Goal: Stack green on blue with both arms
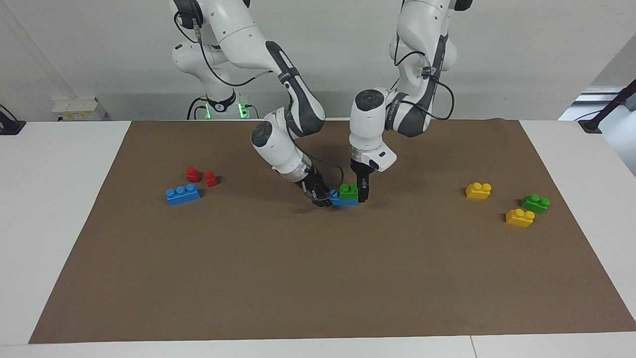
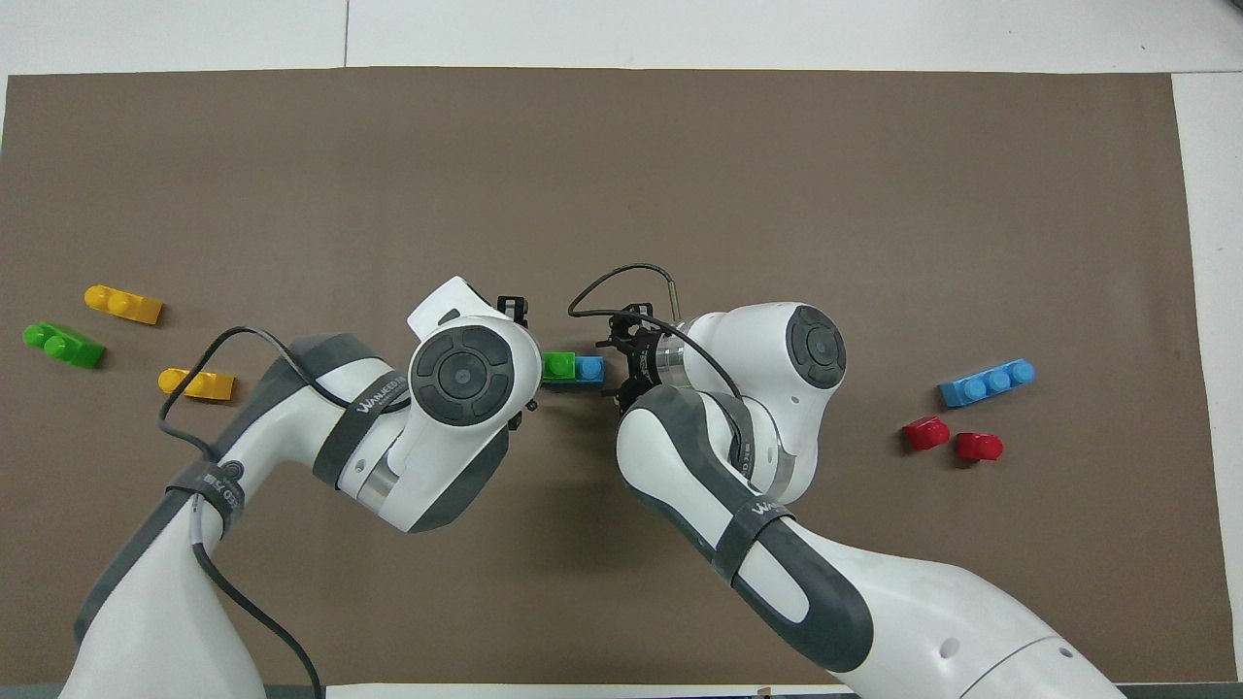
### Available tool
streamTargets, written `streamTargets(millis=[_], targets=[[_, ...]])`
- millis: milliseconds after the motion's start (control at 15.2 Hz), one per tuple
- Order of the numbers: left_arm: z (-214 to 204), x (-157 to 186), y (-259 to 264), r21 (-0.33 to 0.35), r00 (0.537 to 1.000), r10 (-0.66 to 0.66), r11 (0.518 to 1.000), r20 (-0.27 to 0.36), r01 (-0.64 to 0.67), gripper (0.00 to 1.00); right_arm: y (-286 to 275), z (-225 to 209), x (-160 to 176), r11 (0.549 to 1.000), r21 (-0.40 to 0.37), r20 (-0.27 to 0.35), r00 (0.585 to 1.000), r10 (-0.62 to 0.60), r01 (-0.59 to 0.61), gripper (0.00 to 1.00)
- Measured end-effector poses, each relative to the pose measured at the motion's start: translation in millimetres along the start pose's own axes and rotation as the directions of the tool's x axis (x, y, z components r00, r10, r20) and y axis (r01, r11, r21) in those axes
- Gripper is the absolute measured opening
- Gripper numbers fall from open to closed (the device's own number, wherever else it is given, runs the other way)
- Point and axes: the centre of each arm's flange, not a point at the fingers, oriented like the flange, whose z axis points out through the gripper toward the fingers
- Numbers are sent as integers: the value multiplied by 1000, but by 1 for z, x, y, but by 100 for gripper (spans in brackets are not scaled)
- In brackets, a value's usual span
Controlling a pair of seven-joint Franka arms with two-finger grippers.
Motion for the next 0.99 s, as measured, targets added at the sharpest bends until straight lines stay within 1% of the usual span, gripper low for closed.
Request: streamTargets(millis=[66,132,198,264,330,462,593,725,791,923,989], targets=[[-8,13,6,-8,1000,7,1000,-3,-7,98,-4,-4,4,1000,2,3,1000,7,-7,82],[-18,27,13,-15,1000,15,1000,-9,-15,100,-10,-10,9,1000,-6,11,1000,19,-19,93],[-30,44,20,-19,1000,24,1000,-17,-24,100,-18,-21,18,999,-16,22,999,36,-35,100],[-42,63,27,-23,999,37,999,-26,-37,100,-27,-36,30,998,-23,36,998,53,-52,100],[-54,83,34,-28,998,55,998,-35,-56,100,-37,-57,45,999,-29,44,998,46,-44,100],[-75,118,48,-33,993,105,994,-49,-107,100,-50,-103,76,997,-50,19,998,-60,61,100],[-87,148,60,-29,980,187,982,-61,-189,100,-54,-151,101,978,-81,-13,981,-192,190,100],[-92,178,67,-26,958,279,959,-72,-281,100,-53,-203,125,941,-113,-24,946,-323,319,100],[-93,193,70,-21,941,330,943,-78,-332,100,-51,-230,138,916,-135,-22,923,-385,379,100],[-95,220,73,-8,896,436,899,-87,-439,100,-48,-283,161,856,-185,-24,869,-495,483,100],[-96,232,74,1,868,489,871,-90,-491,100,-46,-305,167,821,-211,-32,836,-548,531,100]])
